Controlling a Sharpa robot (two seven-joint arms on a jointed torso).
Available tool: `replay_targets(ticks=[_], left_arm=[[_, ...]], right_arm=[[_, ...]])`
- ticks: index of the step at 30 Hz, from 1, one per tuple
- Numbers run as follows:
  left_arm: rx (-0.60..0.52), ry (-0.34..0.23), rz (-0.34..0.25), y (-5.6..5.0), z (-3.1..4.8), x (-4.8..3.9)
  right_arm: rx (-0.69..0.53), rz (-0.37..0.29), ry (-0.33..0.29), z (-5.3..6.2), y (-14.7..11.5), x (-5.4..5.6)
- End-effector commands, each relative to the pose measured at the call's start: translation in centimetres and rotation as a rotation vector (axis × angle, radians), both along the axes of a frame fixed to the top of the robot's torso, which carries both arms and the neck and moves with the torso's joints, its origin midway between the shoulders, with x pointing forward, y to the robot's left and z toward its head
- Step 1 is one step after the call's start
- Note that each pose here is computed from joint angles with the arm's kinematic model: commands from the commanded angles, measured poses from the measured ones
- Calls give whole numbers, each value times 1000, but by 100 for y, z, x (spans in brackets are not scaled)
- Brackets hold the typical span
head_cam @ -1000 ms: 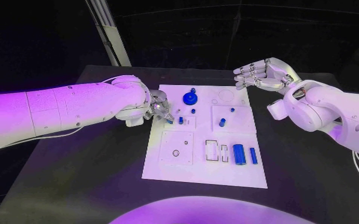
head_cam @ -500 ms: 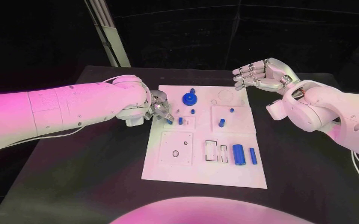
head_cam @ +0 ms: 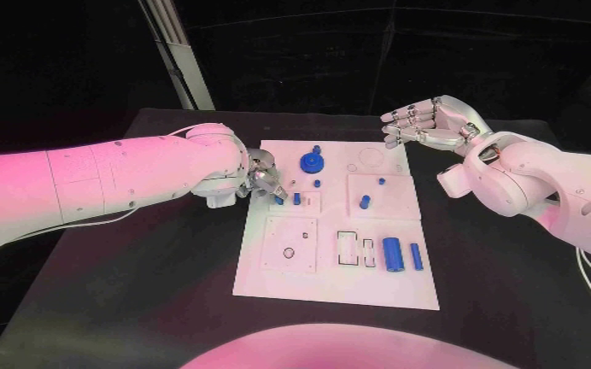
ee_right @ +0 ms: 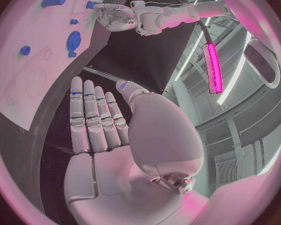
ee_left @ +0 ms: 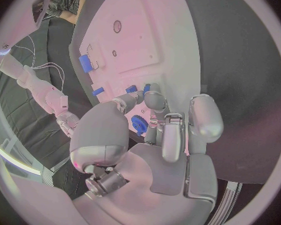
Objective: Assemble the parts on the task board
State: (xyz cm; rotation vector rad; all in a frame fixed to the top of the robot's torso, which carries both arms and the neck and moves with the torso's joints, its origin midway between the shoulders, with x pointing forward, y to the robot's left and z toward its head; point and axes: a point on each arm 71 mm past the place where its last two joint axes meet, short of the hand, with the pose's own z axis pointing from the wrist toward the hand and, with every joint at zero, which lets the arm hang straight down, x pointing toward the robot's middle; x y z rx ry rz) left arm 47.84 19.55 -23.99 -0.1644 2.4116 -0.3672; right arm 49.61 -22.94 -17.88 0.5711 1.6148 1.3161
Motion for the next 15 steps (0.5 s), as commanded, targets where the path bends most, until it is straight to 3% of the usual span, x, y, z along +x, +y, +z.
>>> replay_targets(ticks=[1, 15], left_arm=[[33, 11, -16, 0, -31, -17], [35, 0, -7, 2, -31, 4]], right_arm=[[9, 17, 4, 13, 31, -8], [11, 24, 7, 15, 50, -17]])
